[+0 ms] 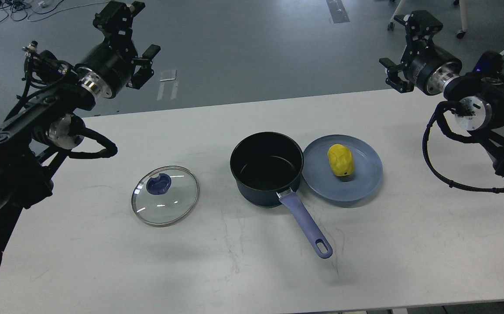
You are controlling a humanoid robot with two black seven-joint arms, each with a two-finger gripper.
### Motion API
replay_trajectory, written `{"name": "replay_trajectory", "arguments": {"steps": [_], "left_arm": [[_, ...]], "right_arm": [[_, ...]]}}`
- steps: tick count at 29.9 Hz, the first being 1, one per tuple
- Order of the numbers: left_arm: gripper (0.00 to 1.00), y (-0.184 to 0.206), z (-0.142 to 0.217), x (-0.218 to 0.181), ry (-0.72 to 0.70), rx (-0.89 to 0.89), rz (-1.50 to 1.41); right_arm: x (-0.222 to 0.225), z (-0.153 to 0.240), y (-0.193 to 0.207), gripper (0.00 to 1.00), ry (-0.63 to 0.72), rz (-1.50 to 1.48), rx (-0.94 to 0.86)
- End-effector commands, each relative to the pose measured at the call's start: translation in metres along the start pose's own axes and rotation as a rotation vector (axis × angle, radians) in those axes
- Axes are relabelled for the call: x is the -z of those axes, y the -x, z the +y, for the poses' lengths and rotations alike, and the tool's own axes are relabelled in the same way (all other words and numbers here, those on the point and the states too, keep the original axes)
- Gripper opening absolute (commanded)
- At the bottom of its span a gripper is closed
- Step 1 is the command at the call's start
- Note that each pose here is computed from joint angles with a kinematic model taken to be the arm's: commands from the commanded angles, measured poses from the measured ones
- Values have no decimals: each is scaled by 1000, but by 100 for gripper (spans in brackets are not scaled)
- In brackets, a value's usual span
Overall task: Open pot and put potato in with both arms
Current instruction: 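Raise the left gripper away from the lid, then reach the right gripper down to the yellow potato on the plate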
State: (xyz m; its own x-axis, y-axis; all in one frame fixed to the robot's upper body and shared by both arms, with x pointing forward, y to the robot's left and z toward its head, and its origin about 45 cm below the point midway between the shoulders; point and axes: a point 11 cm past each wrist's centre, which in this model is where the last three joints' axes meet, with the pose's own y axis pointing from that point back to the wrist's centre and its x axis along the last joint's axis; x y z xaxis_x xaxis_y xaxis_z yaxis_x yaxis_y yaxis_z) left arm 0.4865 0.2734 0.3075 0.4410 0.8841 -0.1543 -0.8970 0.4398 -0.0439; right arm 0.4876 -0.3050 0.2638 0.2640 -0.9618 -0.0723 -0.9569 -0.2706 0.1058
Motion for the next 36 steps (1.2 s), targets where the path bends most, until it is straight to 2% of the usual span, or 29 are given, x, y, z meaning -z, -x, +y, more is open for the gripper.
{"name": "replay_trajectory", "arguments": {"steps": [1, 5, 10, 18, 24, 29, 36], "left_arm": [[98, -3, 8, 9, 18, 0, 87], [98, -3, 14, 6, 37, 58, 126], [98, -7, 16, 3, 22, 57, 127], [98, -9, 16, 7, -10, 45, 138], [98, -9, 16, 7, -11, 45, 137], [98, -9, 16, 8, -16, 46, 133], [98, -10, 18, 12, -19, 40, 135]], "right_arm": [[10, -5, 20, 100, -31, 166, 80], [17, -8, 41, 100, -44, 357, 175], [31, -1, 41, 100, -76, 720, 275], [-11, 11, 43, 100, -37, 1051, 377], [-46, 23, 39, 100, -1, 1202, 413], [-57, 22, 35, 100, -10, 1348, 415], [-75, 26, 42, 100, 16, 1385, 477]]}}
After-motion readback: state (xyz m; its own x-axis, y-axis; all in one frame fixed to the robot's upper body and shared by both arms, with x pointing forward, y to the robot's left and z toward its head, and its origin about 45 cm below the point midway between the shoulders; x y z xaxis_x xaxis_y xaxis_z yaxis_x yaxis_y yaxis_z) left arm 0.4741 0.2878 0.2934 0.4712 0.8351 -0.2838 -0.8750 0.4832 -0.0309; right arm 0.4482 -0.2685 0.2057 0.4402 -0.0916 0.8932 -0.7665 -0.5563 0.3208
